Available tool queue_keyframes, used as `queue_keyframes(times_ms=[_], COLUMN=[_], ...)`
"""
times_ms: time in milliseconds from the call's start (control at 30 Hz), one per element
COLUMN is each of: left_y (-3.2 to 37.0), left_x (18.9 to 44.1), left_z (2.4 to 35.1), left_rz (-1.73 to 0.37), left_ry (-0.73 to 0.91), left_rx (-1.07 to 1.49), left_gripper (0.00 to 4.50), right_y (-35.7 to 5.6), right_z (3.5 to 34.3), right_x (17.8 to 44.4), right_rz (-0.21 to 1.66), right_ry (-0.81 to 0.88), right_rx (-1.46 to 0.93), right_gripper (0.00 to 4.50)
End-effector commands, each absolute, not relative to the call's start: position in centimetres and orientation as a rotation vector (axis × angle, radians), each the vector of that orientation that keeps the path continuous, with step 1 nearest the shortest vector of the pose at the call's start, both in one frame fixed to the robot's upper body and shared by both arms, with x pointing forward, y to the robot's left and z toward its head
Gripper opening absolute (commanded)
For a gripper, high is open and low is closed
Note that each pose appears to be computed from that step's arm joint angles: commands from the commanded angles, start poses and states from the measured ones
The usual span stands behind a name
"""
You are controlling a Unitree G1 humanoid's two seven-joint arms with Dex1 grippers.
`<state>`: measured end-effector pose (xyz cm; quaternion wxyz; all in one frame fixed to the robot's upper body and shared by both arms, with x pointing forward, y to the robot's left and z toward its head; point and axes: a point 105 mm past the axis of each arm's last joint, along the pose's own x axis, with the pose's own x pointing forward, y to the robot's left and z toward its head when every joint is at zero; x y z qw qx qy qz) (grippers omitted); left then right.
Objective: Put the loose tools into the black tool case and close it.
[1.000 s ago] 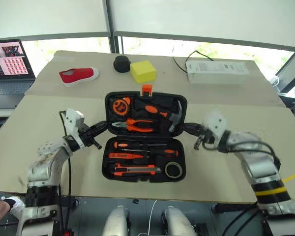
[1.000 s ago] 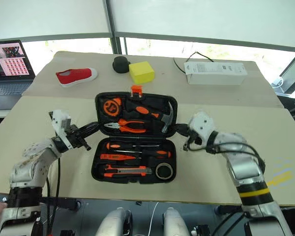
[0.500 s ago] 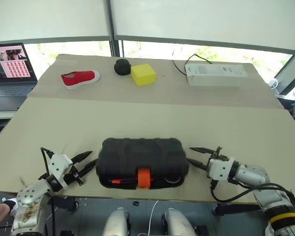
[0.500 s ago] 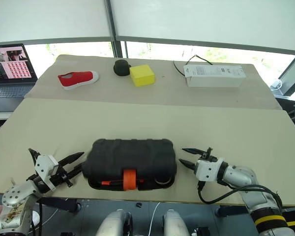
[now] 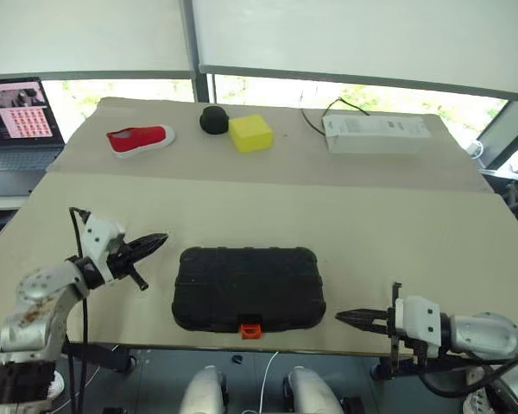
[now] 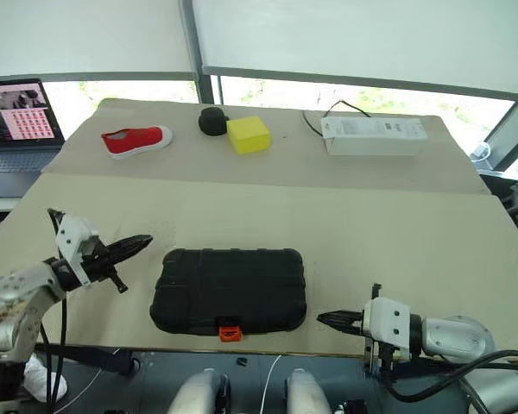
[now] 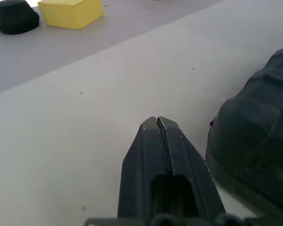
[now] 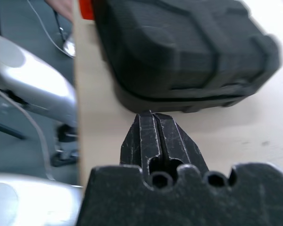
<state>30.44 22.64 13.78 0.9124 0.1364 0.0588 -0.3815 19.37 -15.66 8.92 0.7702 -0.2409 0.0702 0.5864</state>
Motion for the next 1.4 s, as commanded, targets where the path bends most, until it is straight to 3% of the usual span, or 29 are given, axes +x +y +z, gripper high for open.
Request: queue_keyframes(times_ms=[33, 233, 400, 533, 767, 967, 1067, 1133, 1233, 1400], left_y=[21.5, 21.3, 21.3, 23.0, 22.7, 23.7, 22.0, 20.3, 16.5, 13.2], left_x=[31.4, 31.1, 30.5, 30.1, 30.0, 29.6, 28.2, 28.6, 30.1, 32.9], left_z=[13.4, 11.2, 10.6, 9.7, 10.6, 14.9, 17.6, 18.5, 18.0, 13.9], left_rz=[-0.878, -0.958, -0.979, -0.890, -0.820, -0.838, -1.030, -1.101, -1.192, -1.172], left_ry=[0.192, 0.286, 0.303, 0.322, 0.216, 0.117, 0.133, 0.133, 0.121, 0.190], left_rx=[0.343, 0.362, 0.333, 0.274, 0.135, 0.106, 0.070, 0.096, 0.185, 0.330], left_gripper=[0.05, 0.05, 0.05, 0.05, 0.05, 0.05, 0.05, 0.05, 0.05, 0.05], right_y=[-12.4, -9.2, -8.6, -8.2, -8.6, -11.4, -11.5, -11.3, -10.6, -9.6], right_z=[9.8, 10.3, 10.7, 12.5, 12.6, 12.5, 11.7, 10.9, 10.1, 9.7], right_x=[17.8, 18.8, 21.9, 27.5, 30.4, 29.7, 28.3, 27.7, 28.0, 28.6], right_rz=[1.377, 1.366, 1.323, 1.137, 1.115, 1.142, 1.188, 1.197, 1.159, 1.129], right_ry=[0.137, 0.082, 0.018, -0.107, -0.143, -0.064, -0.011, 0.004, -0.001, -0.014], right_rx=[-0.434, -0.408, -0.459, -0.482, -0.520, -0.498, -0.475, -0.476, -0.463, -0.459], right_gripper=[0.02, 0.02, 0.02, 0.02, 0.02, 0.02, 0.02, 0.02, 0.02, 0.02])
